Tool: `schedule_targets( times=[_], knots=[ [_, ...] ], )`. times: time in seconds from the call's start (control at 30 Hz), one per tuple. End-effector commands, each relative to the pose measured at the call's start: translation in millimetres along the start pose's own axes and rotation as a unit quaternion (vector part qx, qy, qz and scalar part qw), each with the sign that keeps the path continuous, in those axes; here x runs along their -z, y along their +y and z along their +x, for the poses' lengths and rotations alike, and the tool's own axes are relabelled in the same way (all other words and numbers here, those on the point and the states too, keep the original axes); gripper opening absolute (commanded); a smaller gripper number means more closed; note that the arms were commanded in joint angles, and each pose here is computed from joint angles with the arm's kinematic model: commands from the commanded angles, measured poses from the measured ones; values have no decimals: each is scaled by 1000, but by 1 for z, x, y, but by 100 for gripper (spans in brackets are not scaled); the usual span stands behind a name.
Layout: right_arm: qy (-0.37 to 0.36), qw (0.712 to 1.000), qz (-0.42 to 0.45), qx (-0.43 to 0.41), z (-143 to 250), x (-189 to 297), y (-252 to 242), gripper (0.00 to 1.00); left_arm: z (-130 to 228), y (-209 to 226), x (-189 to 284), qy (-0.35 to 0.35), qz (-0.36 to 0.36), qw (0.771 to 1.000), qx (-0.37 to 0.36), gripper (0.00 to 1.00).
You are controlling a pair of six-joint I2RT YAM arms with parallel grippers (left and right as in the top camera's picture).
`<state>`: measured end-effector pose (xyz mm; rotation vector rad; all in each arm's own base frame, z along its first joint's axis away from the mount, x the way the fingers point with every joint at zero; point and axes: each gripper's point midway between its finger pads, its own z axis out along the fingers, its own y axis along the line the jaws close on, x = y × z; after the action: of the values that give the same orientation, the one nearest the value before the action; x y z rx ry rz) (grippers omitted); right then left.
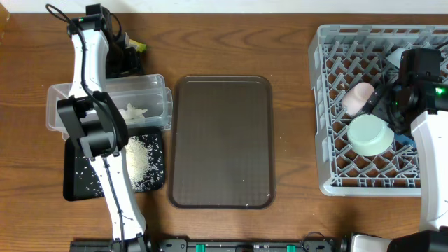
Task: Sort waste into correct bins and load items into the dishwasher rack
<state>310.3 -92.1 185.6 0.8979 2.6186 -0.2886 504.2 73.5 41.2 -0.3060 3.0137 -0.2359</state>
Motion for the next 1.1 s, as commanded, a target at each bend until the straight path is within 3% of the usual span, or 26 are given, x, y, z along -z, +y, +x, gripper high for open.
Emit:
schedule_targets(
  times=[0.0,0.07,0.13,0.4,0.5,0.53,0.8,0.93,1.07],
  knots=[
    [-5,1000,3,-8,-3,1,-1,99,-5,8,0,-9,11,1000,-9,73],
    [-5,1000,3,-8,-3,1,-1,99,-18,12,1,-33,9,999,-8,84],
    [-5,1000,3,-8,-3,1,-1,99,-33,16,3,-65,8,998,5,89],
    [-5,1000,3,-8,-3,1,-1,99,-113,6,27,-230,38,968,96,91],
    [-5,1000,3,-8,-3,1,-1,99,-129,-8,32,-262,58,956,122,91],
    [-5,1000,3,-8,-3,1,-1,99,-133,-13,32,-268,64,952,131,95],
    [-5,1000,3,-8,-3,1,-1,99,-116,-11,16,-240,32,927,285,96],
    [-5,1000,3,-8,-3,1,-1,99,-101,6,9,-214,17,898,384,96],
    [-5,1000,3,-8,-3,1,-1,99,-102,12,10,-214,26,886,409,96]
  ],
)
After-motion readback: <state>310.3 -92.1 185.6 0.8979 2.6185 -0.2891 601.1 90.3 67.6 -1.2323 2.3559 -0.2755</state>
